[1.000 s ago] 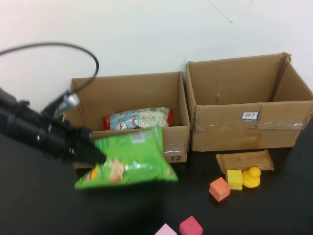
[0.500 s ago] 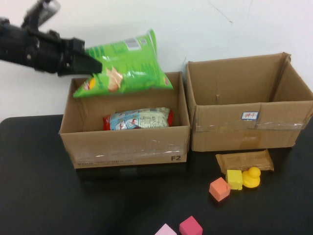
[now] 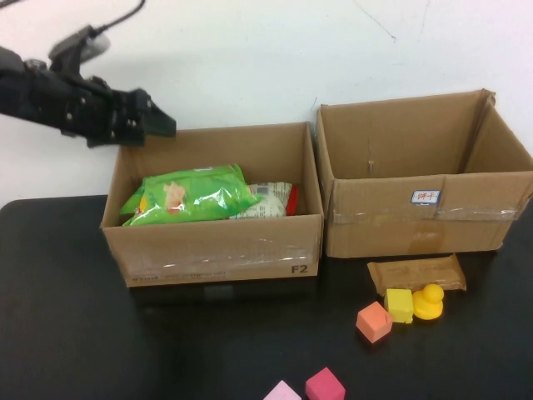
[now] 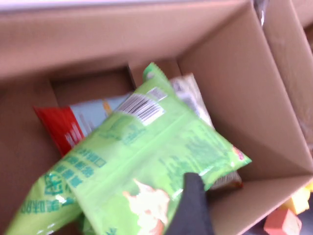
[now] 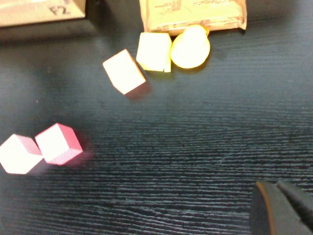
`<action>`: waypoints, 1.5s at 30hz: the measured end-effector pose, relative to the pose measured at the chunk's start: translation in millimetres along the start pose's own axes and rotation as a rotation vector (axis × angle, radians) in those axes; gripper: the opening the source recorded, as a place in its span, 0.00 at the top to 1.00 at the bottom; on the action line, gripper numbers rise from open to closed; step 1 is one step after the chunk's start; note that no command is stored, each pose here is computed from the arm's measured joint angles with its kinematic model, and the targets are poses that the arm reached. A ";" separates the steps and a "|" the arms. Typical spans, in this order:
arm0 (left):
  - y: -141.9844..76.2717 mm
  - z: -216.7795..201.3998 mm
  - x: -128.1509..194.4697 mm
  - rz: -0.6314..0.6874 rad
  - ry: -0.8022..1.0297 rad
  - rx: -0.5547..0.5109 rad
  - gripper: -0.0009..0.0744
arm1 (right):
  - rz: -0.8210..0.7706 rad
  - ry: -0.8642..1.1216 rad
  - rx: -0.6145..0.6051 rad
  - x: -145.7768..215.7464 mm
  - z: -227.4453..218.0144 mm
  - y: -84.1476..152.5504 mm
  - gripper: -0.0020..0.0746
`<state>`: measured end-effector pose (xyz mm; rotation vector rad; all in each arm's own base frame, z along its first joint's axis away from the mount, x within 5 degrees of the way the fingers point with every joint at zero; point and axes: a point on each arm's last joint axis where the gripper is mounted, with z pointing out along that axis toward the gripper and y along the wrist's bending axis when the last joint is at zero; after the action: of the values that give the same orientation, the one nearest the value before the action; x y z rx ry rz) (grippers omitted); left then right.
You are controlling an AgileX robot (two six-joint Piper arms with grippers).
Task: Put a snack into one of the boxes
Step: Place the potato chip in the potato chip box, then pick up the biscuit
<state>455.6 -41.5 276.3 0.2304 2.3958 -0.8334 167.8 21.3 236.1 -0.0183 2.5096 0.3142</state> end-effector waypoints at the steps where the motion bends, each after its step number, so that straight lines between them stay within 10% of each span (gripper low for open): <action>1: -1.0 -2.5 -3.2 0.009 -0.010 -0.003 0.32 | -0.011 0.002 -0.001 0.2 0.0 0.1 0.98; 8: -27.4 -50.7 -24.5 0.142 -0.068 -0.126 0.83 | -0.030 0.030 -0.002 0.7 4.8 -0.9 0.98; 12: -43.5 -94.8 -31.2 0.214 -0.134 -0.321 0.96 | -0.068 0.070 -0.015 0.7 14.4 -1.9 0.98; 20: -66.4 -159.2 -18.8 0.291 -0.197 -0.585 0.99 | -0.115 0.063 -0.055 -2.1 21.9 0.1 0.85; 29: -72.3 -171.9 83.7 0.310 -0.302 -0.634 0.99 | 0.007 -0.066 -0.004 -18.6 39.4 -7.9 0.47; 45: -62.1 -153.2 190.9 0.223 -0.267 -0.583 0.99 | 0.164 0.121 0.005 -58.6 153.0 -30.5 0.44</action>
<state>206.8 -1.9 294.1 0.1365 2.1972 -0.0423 305.3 23.2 141.9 0.1757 2.6375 0.3842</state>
